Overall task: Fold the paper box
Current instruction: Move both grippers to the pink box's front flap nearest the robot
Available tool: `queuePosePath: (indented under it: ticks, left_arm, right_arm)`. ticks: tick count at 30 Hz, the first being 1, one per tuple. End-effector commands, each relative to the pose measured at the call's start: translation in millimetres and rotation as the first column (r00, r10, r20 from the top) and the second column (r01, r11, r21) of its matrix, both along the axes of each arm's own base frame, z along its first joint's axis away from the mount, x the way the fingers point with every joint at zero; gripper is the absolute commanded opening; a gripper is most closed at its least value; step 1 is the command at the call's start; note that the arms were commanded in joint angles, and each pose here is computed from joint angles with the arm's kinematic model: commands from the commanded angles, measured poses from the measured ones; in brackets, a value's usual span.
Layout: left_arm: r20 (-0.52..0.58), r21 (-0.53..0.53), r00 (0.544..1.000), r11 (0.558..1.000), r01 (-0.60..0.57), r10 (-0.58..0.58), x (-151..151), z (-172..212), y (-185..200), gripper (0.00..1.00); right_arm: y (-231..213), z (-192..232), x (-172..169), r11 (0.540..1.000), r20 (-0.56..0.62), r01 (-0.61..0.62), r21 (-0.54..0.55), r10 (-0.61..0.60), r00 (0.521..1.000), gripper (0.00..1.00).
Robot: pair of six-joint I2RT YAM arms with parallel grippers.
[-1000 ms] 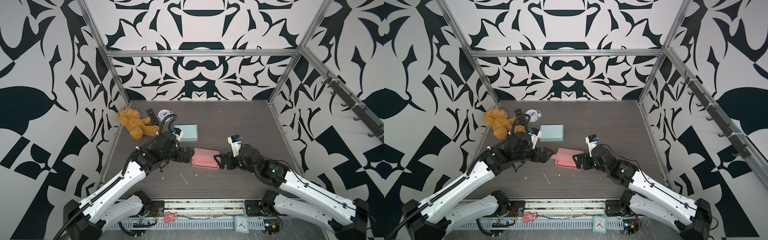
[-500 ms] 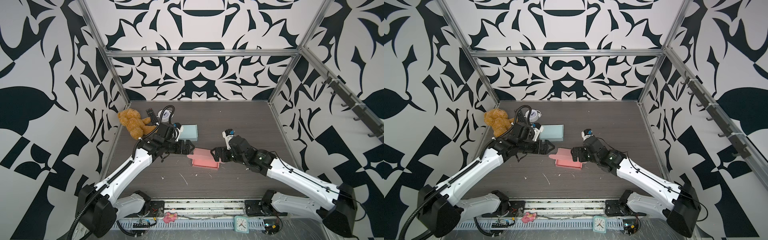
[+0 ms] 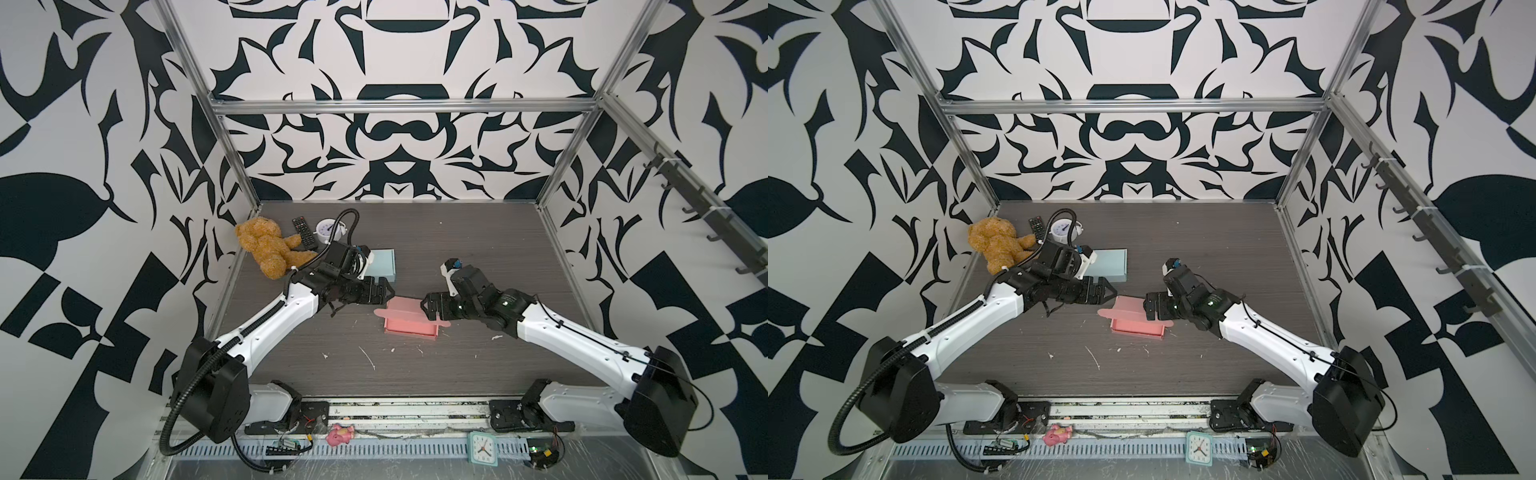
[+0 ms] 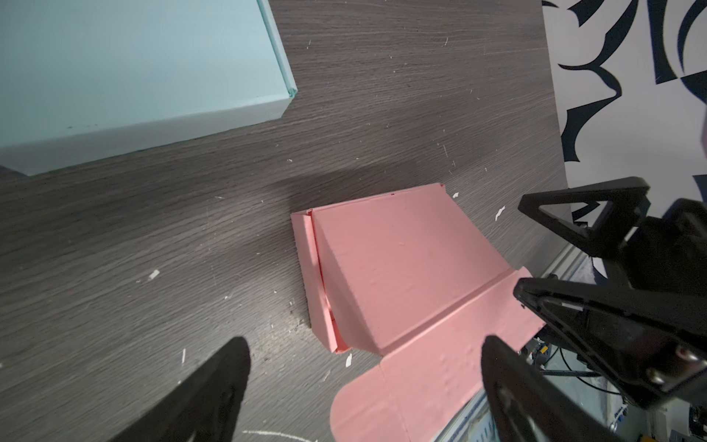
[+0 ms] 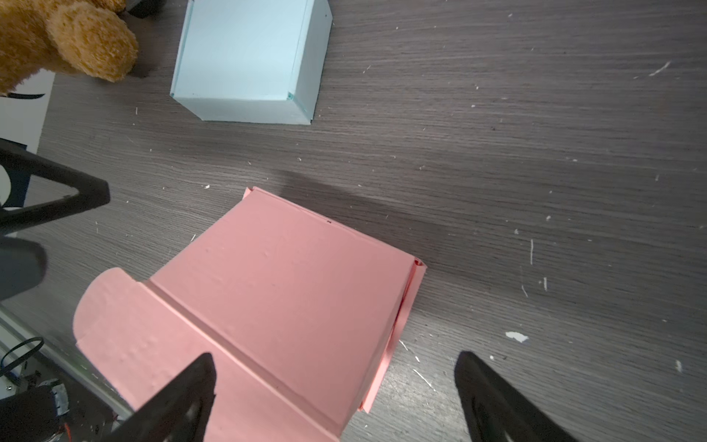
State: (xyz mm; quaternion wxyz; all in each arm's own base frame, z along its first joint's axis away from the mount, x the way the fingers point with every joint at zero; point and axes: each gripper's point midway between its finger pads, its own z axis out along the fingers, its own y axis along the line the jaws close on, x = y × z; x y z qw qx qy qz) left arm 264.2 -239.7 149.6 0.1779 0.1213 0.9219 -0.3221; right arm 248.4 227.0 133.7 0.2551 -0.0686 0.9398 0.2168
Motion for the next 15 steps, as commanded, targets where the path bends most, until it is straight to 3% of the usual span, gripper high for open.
queuePosePath:
  ticks: [1,15]
  left_arm:
    - [0.008,-0.031,1.0,1.0,0.003,-0.003,3.3,4.0,-4.1,0.94]
    - [-0.044,-0.032,0.999,0.999,0.011,-0.012,-0.4,-16.8,-7.3,0.87]
  right_arm:
    - [6.4,10.7,7.1,1.0,0.029,-0.015,0.019,0.015,0.999,0.99]
    - [-1.2,-12.8,0.5,1.0,-0.008,-0.002,-0.013,0.002,1.0,0.99]
